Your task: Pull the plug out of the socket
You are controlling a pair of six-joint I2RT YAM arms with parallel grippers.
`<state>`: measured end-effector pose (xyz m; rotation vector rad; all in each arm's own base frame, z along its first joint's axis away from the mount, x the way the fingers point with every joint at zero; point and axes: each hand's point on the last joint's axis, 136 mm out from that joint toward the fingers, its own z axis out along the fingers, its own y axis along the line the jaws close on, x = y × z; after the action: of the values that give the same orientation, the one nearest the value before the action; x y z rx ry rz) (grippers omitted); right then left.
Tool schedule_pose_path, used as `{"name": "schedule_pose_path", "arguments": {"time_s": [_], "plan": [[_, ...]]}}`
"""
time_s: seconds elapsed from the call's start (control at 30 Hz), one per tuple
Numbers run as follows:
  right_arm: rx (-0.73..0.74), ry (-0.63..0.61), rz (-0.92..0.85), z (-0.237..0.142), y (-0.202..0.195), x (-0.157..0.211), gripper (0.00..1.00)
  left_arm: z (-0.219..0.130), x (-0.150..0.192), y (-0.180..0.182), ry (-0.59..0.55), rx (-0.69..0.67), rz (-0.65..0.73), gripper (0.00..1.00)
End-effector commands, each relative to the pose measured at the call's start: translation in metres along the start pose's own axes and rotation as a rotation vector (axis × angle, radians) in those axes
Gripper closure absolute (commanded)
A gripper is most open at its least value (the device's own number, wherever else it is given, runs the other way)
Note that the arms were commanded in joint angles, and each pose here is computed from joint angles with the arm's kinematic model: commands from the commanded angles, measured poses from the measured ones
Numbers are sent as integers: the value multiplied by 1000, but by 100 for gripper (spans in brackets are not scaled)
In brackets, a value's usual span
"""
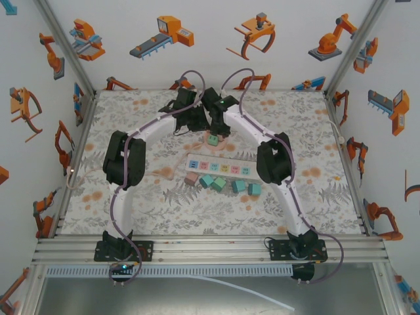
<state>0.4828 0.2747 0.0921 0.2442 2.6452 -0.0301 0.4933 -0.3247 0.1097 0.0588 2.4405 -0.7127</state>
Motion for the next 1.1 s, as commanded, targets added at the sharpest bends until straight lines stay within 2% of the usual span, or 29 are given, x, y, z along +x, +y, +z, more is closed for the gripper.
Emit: {"name": "schedule_pose_path", "arguments": {"time_s": [0.0, 0.1, 0.27, 0.37, 0.5, 0.6, 0.73, 0.77, 0.9, 1.07], "plan": [[-8, -40, -29, -26, 6, -14, 93, 33, 67, 40, 151, -153, 51, 73], [-41, -56, -31, -37, 11, -23, 99, 38, 75, 38, 164, -154, 64, 74], [-129, -34, 57, -45, 13, -33, 100, 40, 80, 35, 162, -162, 87, 76], [-140, -71, 38, -51, 13, -39, 100, 40, 79, 37, 154, -172, 98, 76], [-78, -95, 58, -47, -16, -37, 100, 36, 76, 43, 145, -191, 99, 76], [-142, -98, 103, -45, -20, -36, 100, 35, 76, 46, 144, -183, 104, 76], [-8, -138, -98, -48, -3, -33, 100, 38, 83, 17, 174, -47, 179, 76], [-12, -131, -116, -46, 6, -31, 100, 39, 85, 12, 177, -31, 173, 76], [-118, -132, -72, -54, 29, -35, 100, 46, 91, 23, 185, -98, 166, 76], [-226, -123, 97, -60, 5, -55, 100, 43, 92, 38, 178, -154, 193, 77]]}}
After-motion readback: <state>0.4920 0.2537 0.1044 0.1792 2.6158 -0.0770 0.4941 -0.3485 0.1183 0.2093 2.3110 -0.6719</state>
